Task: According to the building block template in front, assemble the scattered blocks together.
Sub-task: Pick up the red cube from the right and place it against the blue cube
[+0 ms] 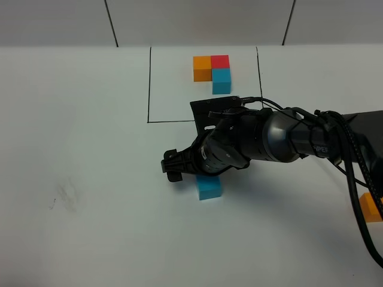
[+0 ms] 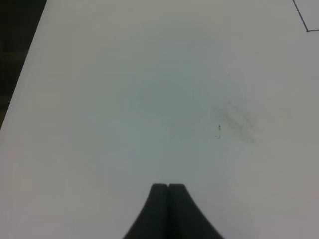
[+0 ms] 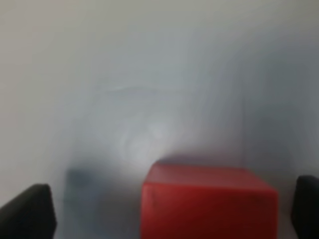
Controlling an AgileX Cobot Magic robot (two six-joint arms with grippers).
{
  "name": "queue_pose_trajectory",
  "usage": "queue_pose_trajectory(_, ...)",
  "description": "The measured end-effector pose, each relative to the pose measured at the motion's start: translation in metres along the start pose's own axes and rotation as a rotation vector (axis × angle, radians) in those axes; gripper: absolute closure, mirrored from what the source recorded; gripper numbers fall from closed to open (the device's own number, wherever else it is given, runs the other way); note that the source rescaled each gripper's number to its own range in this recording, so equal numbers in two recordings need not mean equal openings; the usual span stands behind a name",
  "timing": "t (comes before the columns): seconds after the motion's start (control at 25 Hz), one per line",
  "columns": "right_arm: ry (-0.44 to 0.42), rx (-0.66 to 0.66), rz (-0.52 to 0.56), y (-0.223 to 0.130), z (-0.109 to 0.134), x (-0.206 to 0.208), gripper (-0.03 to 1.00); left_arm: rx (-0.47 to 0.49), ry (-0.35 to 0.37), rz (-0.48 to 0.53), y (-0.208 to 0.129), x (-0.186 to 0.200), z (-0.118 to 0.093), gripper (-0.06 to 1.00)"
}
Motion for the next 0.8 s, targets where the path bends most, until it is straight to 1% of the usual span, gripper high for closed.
queue_pose_trajectory(0.16, -0.002, 0.016, -0.004, 0.001, 0.0, 0.003, -0.03, 0.0, 0.0, 0.0, 0.0, 0.0, 0.0, 0.94)
queue_pose_trajectory(0.32, -0.042, 0.022, 0.01, 0.0, -0.009, 0.013, -0.03, 0.0, 0.0, 0.0, 0.0, 0.0, 0.0, 0.94)
queue_pose_trajectory(0.4, -0.057, 0.041, 0.0, 0.003, -0.012, 0.022, -0.03, 0.0, 0.0, 0.0, 0.0, 0.0, 0.0, 0.94)
queue_pose_trajectory(0.72, -0.107, 0.077, -0.097, 0.031, -0.02, 0.081, -0.01, 0.0, 0.0, 0.0, 0.0, 0.0, 0.0, 0.94)
queue_pose_trajectory(0.8, -0.141, 0.081, -0.119, 0.037, -0.027, 0.098, -0.01, 0.0, 0.0, 0.0, 0.0, 0.0, 0.0, 0.94)
Point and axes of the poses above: a point on each arm's last joint axis where the gripper is mounted, x pointing back along that axis away from the gripper, z along the wrist's bending axis when the last joint is at zero, y = z × x, the point moved 10 cm from there along -x, pointing out along that axis toward the gripper, and after that the axes turned 12 degrees about -x, right-handed, at the moved point
